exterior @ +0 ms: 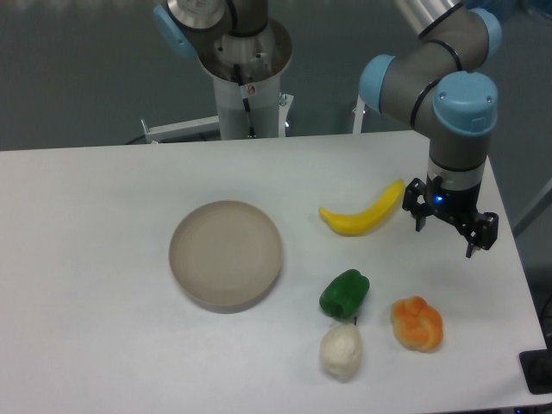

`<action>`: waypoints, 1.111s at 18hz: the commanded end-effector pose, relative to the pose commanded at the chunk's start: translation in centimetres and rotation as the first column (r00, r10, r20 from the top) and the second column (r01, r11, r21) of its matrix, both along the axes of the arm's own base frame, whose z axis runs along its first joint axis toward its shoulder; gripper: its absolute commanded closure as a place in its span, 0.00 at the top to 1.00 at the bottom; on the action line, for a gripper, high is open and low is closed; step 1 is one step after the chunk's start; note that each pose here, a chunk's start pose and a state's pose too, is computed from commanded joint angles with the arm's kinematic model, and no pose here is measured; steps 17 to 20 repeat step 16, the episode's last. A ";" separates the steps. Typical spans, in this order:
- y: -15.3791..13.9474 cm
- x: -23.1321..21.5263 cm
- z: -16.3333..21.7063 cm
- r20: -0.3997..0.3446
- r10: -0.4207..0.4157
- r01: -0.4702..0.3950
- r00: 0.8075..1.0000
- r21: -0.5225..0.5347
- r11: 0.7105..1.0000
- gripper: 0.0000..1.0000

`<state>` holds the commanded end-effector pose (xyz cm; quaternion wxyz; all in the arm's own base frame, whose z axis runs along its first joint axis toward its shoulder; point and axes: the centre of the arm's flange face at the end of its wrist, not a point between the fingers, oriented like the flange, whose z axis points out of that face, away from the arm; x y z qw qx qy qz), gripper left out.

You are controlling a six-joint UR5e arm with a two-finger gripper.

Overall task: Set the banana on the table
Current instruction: 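Open the gripper, release the banana, and raise the gripper away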

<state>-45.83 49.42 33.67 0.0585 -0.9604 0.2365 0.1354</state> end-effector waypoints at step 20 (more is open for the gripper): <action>1.7 -0.3 2.1 -0.035 -0.010 0.011 0.999 0.030 0.999 1.00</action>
